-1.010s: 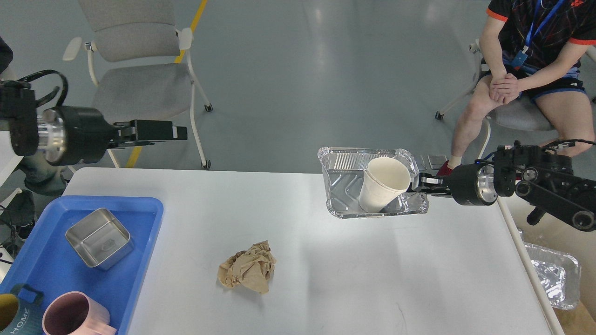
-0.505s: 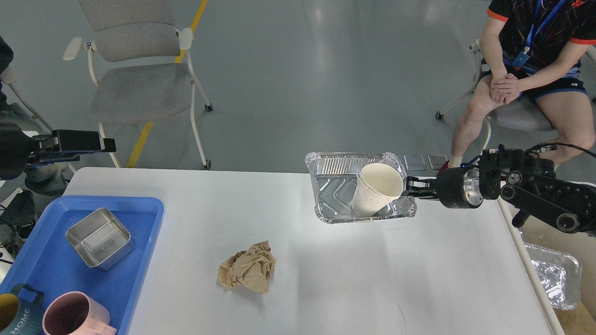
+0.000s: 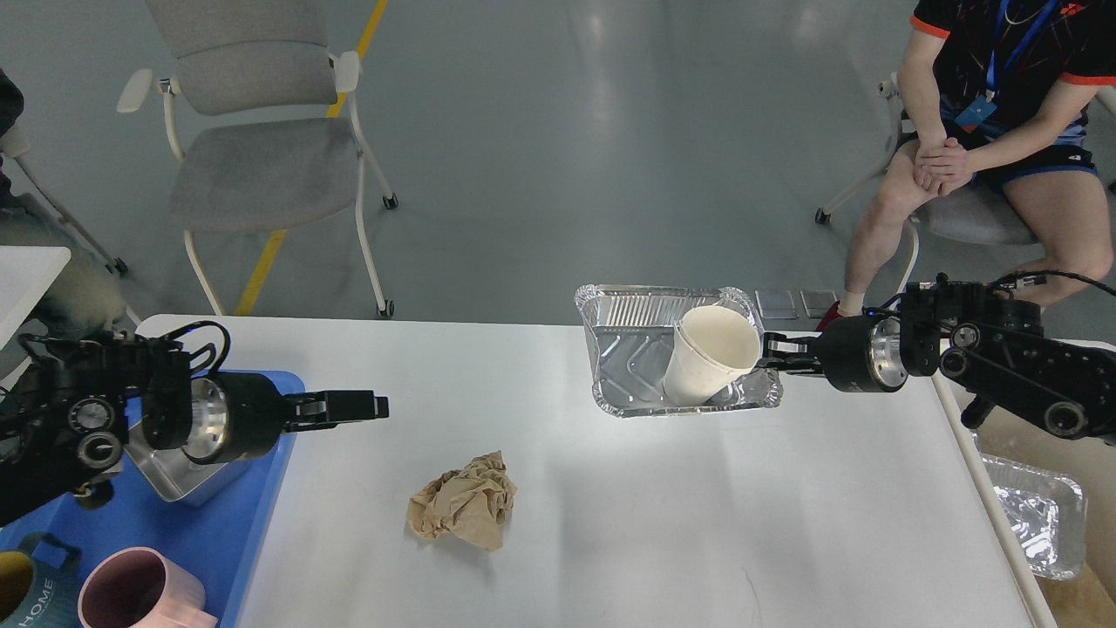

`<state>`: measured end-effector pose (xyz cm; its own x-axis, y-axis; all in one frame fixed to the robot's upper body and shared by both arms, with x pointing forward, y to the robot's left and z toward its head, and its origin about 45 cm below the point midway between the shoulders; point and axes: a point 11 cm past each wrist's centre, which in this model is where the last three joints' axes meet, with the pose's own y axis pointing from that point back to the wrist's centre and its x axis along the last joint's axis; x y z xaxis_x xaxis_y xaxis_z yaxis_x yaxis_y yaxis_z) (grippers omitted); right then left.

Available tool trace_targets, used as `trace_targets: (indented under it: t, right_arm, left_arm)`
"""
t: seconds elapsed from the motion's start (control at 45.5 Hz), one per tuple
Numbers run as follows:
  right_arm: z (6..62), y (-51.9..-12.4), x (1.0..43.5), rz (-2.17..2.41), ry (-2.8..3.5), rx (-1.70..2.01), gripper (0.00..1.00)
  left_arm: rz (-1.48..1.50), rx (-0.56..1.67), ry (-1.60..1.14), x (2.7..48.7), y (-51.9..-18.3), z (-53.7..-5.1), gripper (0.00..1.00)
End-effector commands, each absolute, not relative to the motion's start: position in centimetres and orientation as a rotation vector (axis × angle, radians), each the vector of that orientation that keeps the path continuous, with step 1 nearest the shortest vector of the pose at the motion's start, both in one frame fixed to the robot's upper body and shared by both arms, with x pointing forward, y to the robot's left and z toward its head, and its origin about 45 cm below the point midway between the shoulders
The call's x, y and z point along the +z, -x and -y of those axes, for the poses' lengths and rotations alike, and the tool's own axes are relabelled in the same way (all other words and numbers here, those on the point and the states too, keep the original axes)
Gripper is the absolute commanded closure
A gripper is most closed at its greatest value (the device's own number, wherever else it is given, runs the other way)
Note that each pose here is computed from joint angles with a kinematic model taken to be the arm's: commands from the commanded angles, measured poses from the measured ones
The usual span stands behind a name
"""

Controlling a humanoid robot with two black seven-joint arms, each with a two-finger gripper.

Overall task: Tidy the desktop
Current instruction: 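Grasp the crumpled brown paper bag with the left gripper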

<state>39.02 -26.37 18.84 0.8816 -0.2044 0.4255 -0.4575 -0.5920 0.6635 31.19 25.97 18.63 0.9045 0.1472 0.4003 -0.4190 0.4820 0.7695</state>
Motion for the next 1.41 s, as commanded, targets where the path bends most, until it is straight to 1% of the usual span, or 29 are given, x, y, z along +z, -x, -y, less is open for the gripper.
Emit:
trace_targets:
  t: [0.0,0.132,0.22,0.395,0.593,0.725,0.769,0.791,0.813,0.879,0.922,1.01,1.098,1.12,1.142,1.164,1.274,1.384]
  right_arm:
    - [26.5,-39.0,18.9,0.477,-2.212,0.387,1.0]
    - [26.5,-38.9,18.7,0.477,-2.211,0.384,1.0]
    - [26.7,-38.8,18.5,0.476,-2.211,0.376,1.0]
    - [26.6,-38.8,18.5,0.477,-2.214,0.376,1.0]
    - [26.9,-38.7,18.5,0.483,-2.213,0.375,1.0]
    - [26.9,-38.6,18.4,0.482,-2.214,0.373,1.0]
    - [26.9,-38.6,18.4,0.484,-2.214,0.374,1.0]
    - [26.8,-38.6,18.4,0.483,-2.216,0.373,1.0]
    - [26.8,-38.6,18.4,0.485,-2.215,0.374,1.0]
    - [26.8,-38.7,18.4,0.489,-2.214,0.38,1.0]
    - [26.8,-38.7,18.4,0.491,-2.214,0.381,1.0]
    - [26.8,-38.7,18.4,0.491,-2.215,0.38,1.0]
    - [26.8,-38.6,18.4,0.491,-2.215,0.378,1.0]
    - [26.8,-38.7,18.4,0.493,-2.215,0.379,1.0]
    - [26.9,-38.6,18.3,0.492,-2.215,0.377,1.0]
    - [26.9,-38.6,18.2,0.491,-2.214,0.377,1.0]
    - [26.9,-38.5,18.2,0.492,-2.215,0.373,1.0]
    - [27.0,-38.5,18.2,0.492,-2.212,0.375,1.0]
  left_arm:
    - [0.232,0.33,-0.994,15.3,-31.0,-23.2,0.05]
    - [0.145,0.328,-0.995,11.6,-30.6,-21.5,0.04]
    - [0.11,0.34,-0.989,10.0,-30.6,-20.3,0.03]
    - [0.06,0.338,-0.969,8.0,-30.4,-17.9,0.03]
    - [0.018,0.353,-0.961,6.5,-30.6,-16.8,0.03]
    - [0.0,0.36,-0.965,5.4,-29.6,-16.7,0.06]
    - [0.004,0.372,-0.967,5.3,-29.6,-16.8,0.12]
    - [0.007,0.377,-0.965,5.2,-29.5,-16.8,0.17]
    - [0.011,0.376,-0.97,5.1,-29.5,-16.8,0.23]
    - [0.021,0.366,-0.975,5.1,-29.3,-16.8,0.47]
    - [0.02,0.356,-0.971,5.1,-29.3,-16.7,0.58]
    - [0.028,0.319,-0.962,5.5,-29.1,-15.9,0.7]
    - [0.032,0.314,-0.975,5.7,-29.3,-16.1,0.82]
    - [0.034,0.315,-0.976,5.7,-29.3,-16.1,0.87]
    - [0.034,0.314,-0.981,5.8,-29.4,-16.2,0.95]
    - [0.035,0.314,-0.987,5.8,-29.4,-16.4,1.0]
    - [0.051,0.325,-0.993,6.3,-29.9,-17.0,1.0]
    - [0.101,0.334,-0.993,8.1,-30.9,-18.0,1.0]
